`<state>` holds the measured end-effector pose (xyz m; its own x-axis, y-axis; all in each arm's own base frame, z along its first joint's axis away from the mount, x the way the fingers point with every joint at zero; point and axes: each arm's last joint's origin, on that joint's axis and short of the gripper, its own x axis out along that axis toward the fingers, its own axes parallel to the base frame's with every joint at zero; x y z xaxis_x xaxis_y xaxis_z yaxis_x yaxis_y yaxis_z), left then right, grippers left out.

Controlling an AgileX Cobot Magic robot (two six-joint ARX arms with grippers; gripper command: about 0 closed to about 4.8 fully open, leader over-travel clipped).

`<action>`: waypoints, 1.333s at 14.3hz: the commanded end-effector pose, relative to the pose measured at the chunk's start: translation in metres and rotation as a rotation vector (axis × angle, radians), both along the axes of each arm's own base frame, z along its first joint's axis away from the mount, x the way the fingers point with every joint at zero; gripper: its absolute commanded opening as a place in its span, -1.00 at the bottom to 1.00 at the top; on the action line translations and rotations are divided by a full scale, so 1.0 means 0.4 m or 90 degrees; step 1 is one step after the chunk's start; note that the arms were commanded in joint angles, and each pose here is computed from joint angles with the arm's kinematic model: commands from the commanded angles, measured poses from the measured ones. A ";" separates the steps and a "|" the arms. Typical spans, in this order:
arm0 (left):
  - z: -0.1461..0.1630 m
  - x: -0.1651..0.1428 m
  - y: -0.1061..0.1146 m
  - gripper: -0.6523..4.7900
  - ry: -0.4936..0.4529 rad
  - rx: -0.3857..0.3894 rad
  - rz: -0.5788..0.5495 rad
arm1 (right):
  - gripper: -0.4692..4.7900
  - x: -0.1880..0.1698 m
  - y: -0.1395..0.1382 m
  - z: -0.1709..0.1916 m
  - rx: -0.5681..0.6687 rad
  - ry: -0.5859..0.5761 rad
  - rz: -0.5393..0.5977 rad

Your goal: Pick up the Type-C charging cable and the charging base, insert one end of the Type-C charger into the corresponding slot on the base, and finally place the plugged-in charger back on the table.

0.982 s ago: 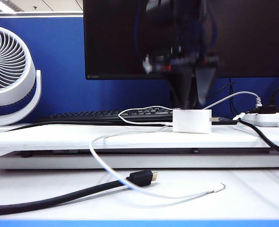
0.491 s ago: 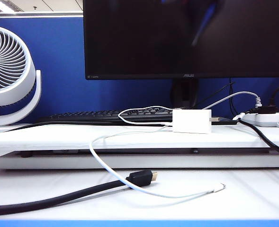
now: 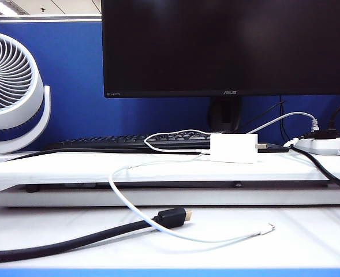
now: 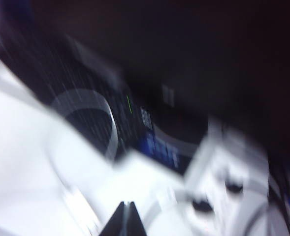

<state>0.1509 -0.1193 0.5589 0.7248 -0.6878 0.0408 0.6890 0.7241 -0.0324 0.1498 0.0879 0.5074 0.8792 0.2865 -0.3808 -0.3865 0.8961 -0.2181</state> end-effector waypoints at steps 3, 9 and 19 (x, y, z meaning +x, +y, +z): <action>-0.051 -0.182 0.135 -0.78 0.074 0.101 0.045 | -0.82 -0.142 -0.079 -0.040 0.103 -0.141 0.090; -0.200 -0.342 0.271 -0.78 0.051 0.121 0.047 | -0.82 -0.150 -0.086 -0.473 0.151 -0.132 0.064; -0.659 -0.190 0.133 -0.78 0.029 0.059 0.005 | -0.82 -0.145 -0.101 -0.756 0.058 -0.016 -0.086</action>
